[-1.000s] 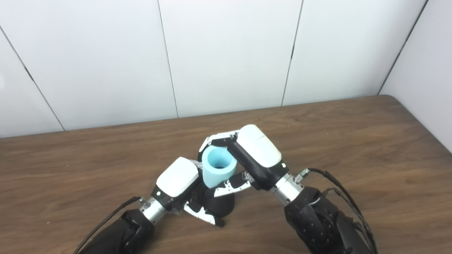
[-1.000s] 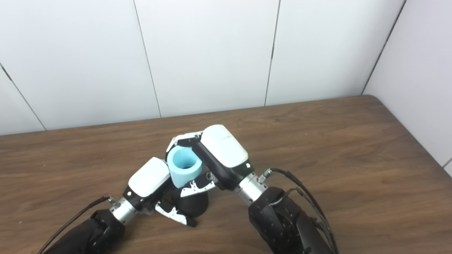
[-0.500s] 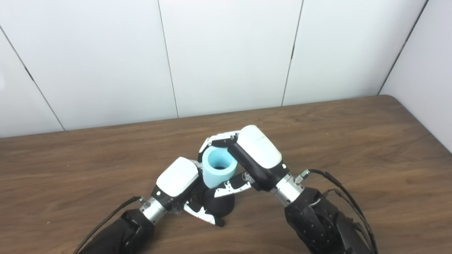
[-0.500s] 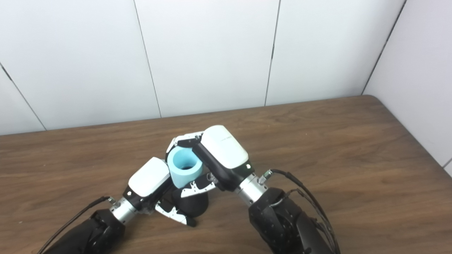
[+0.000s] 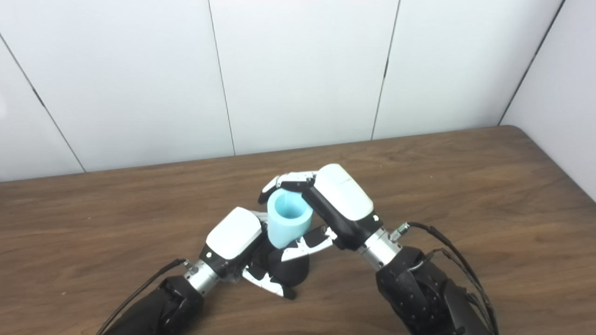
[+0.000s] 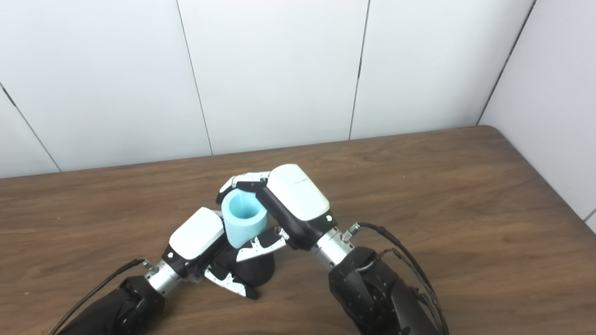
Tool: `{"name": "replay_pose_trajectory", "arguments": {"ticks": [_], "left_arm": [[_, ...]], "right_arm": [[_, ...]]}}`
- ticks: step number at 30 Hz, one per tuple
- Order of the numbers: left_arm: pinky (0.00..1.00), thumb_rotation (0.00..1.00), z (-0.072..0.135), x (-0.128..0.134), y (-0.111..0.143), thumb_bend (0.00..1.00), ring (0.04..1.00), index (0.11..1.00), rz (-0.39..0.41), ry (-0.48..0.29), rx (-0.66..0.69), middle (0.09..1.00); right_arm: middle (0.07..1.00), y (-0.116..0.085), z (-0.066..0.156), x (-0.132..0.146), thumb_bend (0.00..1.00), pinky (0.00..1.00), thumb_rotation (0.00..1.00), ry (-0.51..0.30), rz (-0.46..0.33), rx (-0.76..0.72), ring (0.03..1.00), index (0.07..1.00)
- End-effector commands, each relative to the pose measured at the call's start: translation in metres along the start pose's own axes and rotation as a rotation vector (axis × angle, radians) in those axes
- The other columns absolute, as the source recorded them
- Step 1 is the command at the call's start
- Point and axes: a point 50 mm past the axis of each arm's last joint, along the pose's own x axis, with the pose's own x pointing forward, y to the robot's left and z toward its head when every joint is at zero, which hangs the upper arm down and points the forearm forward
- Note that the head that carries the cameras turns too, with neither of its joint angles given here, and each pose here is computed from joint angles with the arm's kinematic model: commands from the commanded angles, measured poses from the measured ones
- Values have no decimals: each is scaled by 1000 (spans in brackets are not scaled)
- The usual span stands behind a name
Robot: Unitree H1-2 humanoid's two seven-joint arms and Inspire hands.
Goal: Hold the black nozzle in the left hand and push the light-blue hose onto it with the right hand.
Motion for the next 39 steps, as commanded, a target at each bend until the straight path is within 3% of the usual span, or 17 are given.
{"name": "replay_pose_trajectory", "arguments": {"ticks": [1, 14, 33, 38, 39], "left_arm": [[434, 44, 43, -110, -120, 515, 548, 487, -342, 132, -204, 549], [430, 44, 44, -111, -120, 515, 548, 487, -334, 136, -209, 547], [431, 44, 44, -107, -123, 515, 537, 488, -367, 149, -236, 542], [354, 42, 43, -107, -125, 513, 434, 488, -421, 158, -270, 522], [286, 42, 43, -107, -126, 514, 353, 488, -434, 159, -273, 438]], "right_arm": [[648, 4, -7, -2, 903, 485, 365, 56, 56, -29, 592, 664], [660, 3, -5, -3, 944, 495, 382, 48, 30, -25, 606, 677], [663, 2, -5, -4, 916, 494, 355, 4, 38, -14, 609, 665], [664, 2, -4, -4, 914, 491, 357, -11, 38, -18, 611, 663], [666, 2, -3, -3, 912, 491, 361, -13, 39, -20, 613, 663]]}}
